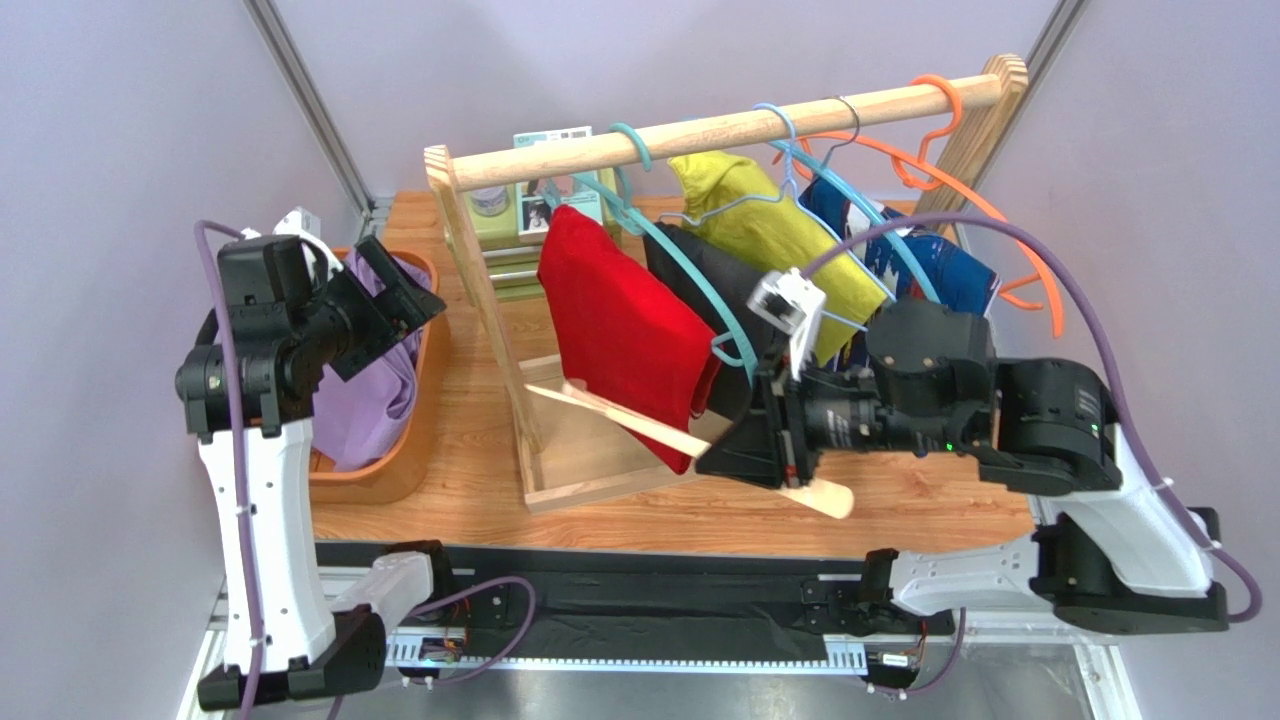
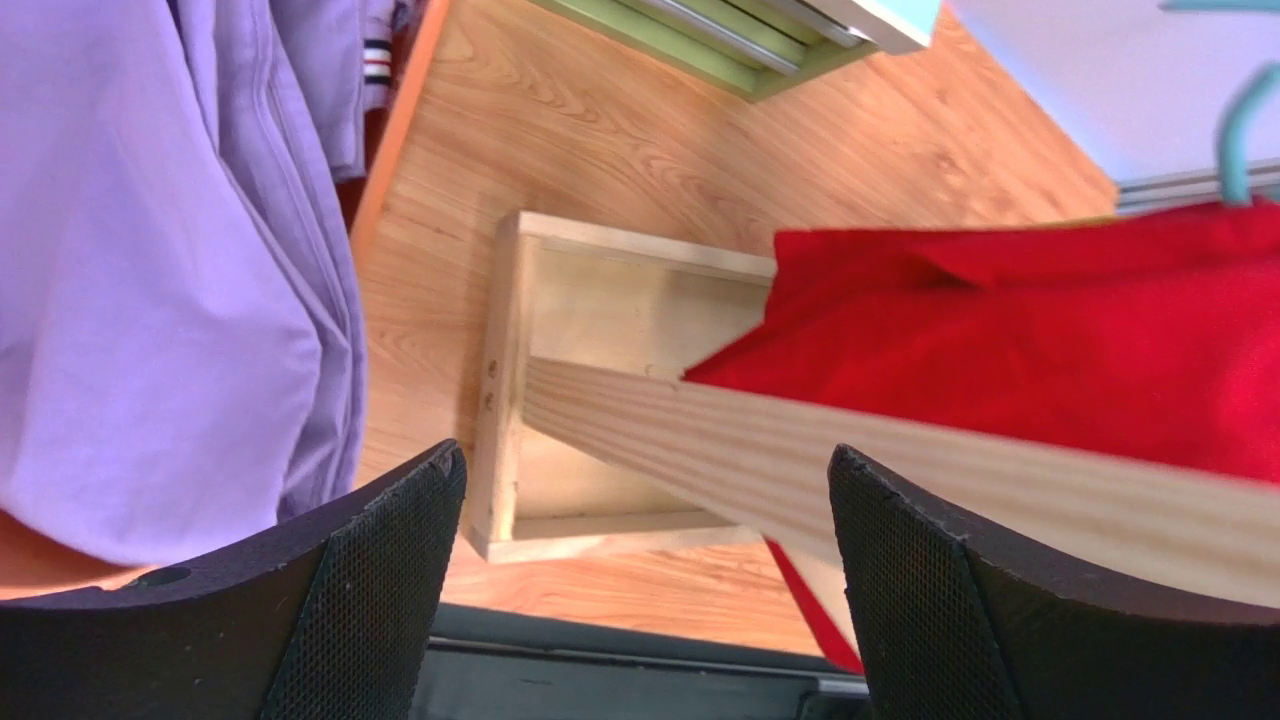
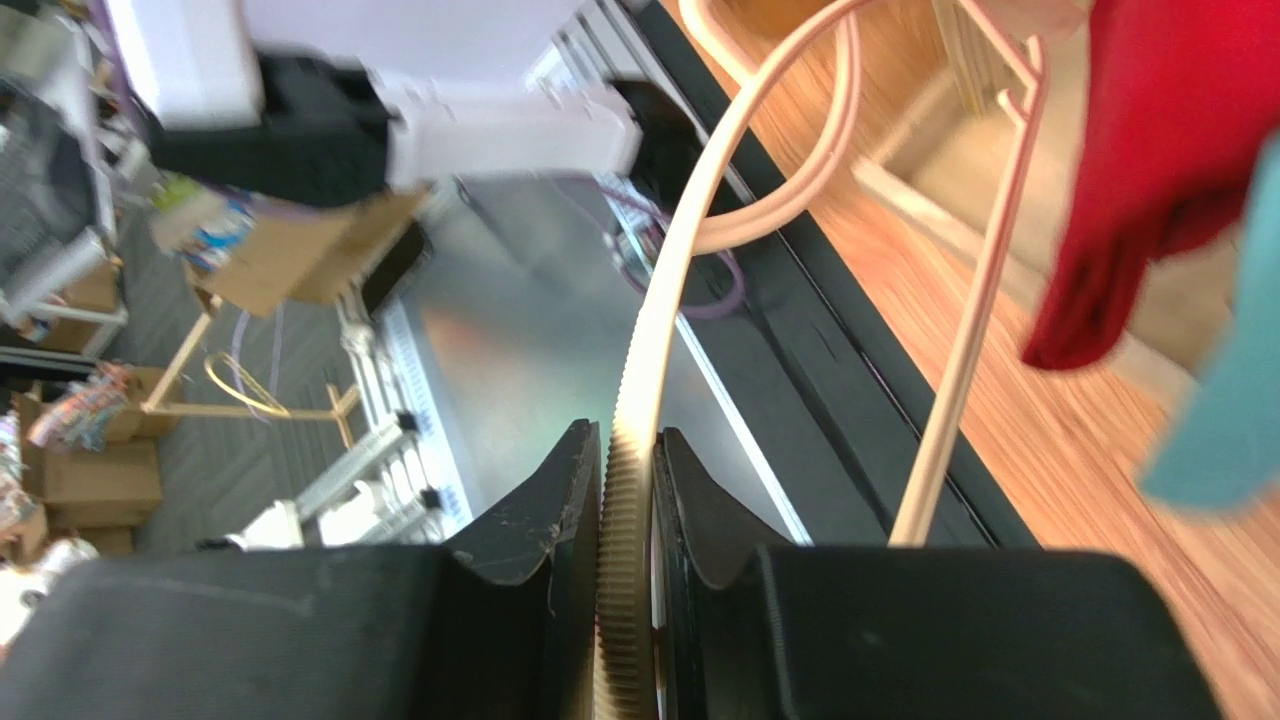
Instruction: Remove the trousers from the hanger
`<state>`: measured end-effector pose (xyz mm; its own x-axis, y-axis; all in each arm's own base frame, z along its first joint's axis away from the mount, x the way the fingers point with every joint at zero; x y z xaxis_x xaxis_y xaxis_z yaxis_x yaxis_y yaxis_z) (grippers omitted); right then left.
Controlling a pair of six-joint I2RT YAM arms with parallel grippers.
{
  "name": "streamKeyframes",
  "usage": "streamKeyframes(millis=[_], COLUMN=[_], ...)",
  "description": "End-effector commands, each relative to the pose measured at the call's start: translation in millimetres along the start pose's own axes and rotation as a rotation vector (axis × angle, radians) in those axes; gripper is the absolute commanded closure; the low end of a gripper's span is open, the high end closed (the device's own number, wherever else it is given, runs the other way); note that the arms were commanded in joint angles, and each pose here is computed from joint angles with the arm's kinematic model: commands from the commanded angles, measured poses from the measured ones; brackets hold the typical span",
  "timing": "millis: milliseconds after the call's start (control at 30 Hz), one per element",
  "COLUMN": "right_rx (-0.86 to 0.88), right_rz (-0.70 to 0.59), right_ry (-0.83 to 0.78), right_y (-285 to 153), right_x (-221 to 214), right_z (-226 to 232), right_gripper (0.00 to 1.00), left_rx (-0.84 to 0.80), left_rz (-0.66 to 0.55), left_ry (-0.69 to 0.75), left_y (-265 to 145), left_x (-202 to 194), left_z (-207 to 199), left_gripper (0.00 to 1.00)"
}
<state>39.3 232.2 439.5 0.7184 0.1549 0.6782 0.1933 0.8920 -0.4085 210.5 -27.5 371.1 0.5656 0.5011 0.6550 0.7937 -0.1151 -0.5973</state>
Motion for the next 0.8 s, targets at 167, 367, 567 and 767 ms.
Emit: streamKeyframes(millis=[167,367,567,767], right_rx=[-0.009,-0.18,-0.097,-0.082], right_rz=[-0.152,-0.257,-0.388,-0.562], right_ry=[0.264,0.526,0.711,0.85], right_y=[23,25,42,46], right_x=[66,61,77,119], right_z=[35,1,9,19], right_gripper=[1.0,1.0,1.0,1.0], left_rx=[-0.049,-0.028,-0.083,-0.244], left_rz=[-0.038,-0.003,0.009,0.028], left_ry=[-0.022,-0.001,0.016,0.016], left_y=[-54,-72,-87,-111], left_x=[-21,-38,-46,-56], left_z=[-8,-2,-9,-33], left_gripper=[0.06,0.06,0.07,0.08])
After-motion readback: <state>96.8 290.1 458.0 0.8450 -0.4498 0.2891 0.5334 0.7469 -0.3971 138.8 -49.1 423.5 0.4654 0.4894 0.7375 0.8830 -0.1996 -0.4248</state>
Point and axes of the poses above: each gripper's point midway between its finger pads, its own y axis out along the fingers, its own z axis along the line the jaws close on, x = y × z, the point moved 3 cm from there along -y, back along the fingers, and after that the axes turned 5 degrees about y, right-handed, at the moved point
